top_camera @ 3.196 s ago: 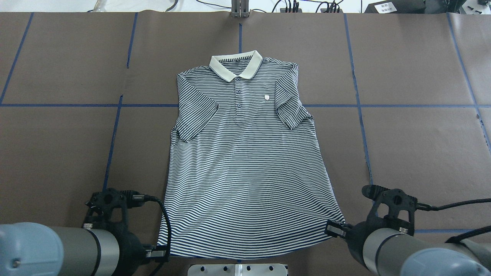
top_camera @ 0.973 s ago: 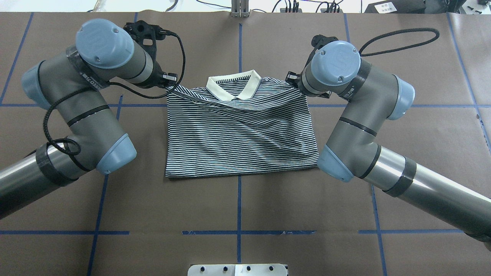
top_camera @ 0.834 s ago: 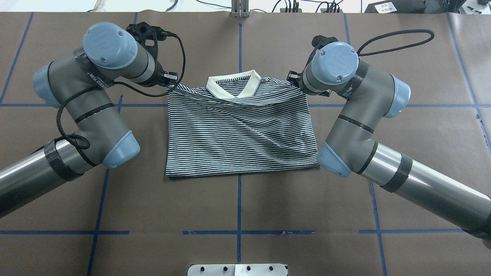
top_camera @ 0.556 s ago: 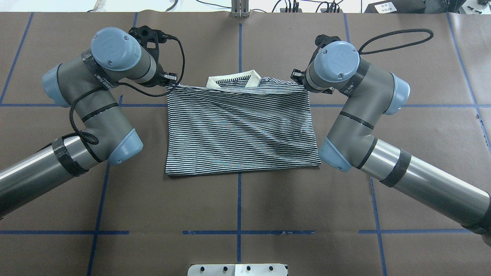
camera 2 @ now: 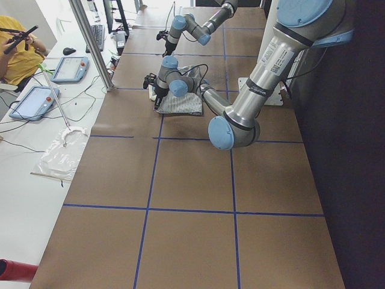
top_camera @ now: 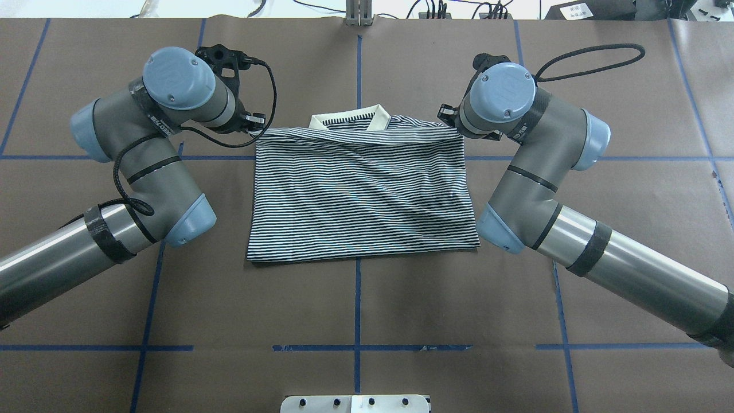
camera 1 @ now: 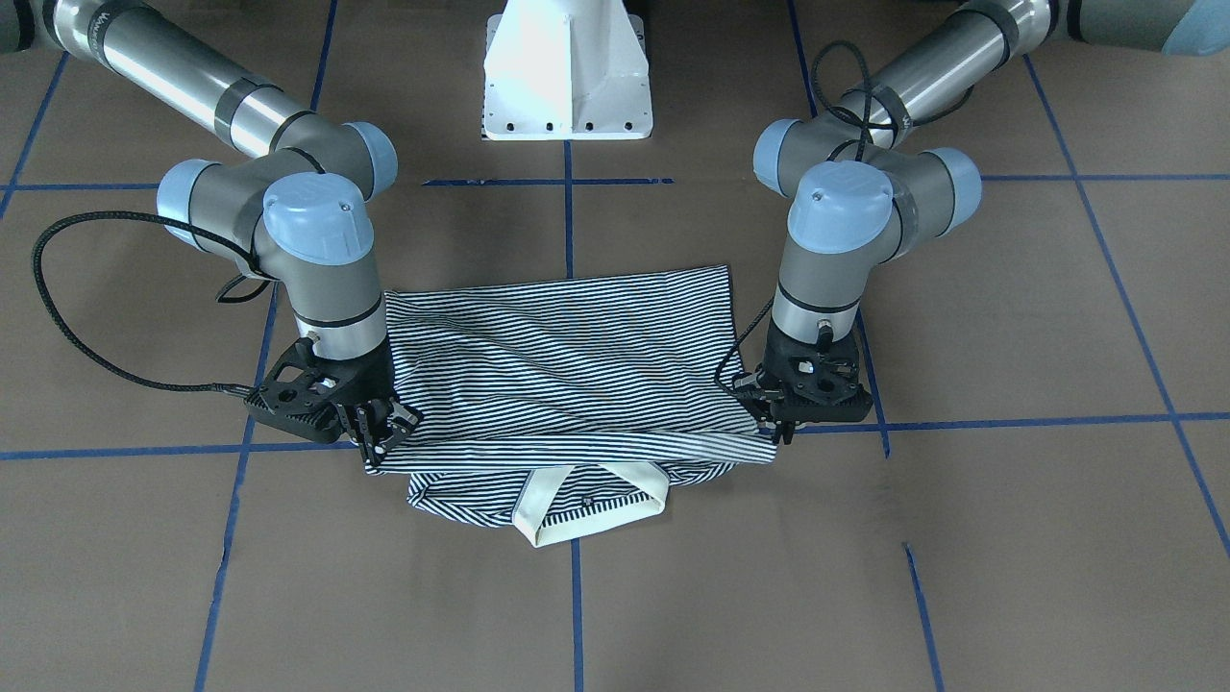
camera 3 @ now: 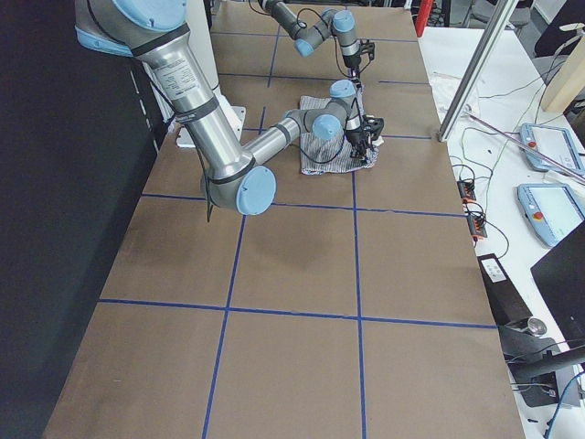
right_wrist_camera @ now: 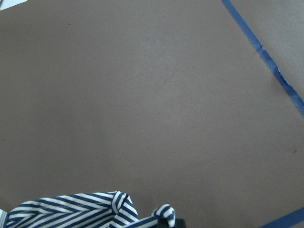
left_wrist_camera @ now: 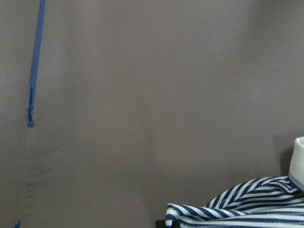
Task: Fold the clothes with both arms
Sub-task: 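Move the left gripper to the near folded edge while the right holds still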
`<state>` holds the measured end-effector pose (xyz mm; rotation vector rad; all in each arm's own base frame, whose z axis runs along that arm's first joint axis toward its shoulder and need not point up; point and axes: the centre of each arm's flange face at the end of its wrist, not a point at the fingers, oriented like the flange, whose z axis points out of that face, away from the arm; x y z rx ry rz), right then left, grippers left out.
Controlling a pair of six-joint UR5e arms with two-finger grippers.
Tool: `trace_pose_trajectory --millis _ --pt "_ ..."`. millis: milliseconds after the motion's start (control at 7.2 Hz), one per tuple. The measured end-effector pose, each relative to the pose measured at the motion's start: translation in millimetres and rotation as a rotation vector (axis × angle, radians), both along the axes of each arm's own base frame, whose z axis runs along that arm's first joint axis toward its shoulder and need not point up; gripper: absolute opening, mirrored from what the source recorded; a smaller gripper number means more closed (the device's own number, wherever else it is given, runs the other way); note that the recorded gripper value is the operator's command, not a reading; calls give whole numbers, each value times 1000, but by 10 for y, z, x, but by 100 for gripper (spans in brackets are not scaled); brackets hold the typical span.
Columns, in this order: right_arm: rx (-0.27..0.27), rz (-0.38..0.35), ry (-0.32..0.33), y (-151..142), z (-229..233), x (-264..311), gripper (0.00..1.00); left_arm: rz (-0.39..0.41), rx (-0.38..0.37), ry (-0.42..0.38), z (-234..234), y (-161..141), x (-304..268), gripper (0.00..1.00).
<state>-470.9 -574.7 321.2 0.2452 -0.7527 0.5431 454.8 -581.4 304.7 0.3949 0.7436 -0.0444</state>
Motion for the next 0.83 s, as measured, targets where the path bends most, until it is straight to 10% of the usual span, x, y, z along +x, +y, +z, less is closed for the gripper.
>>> trace_pose_trajectory --millis 556,834 --pt "75 -110 -13 -80 -150 50 100 102 108 78 -96 573 -357 100" --pt "103 -156 -19 -37 -175 159 100 148 43 139 92 1275 -245 62"
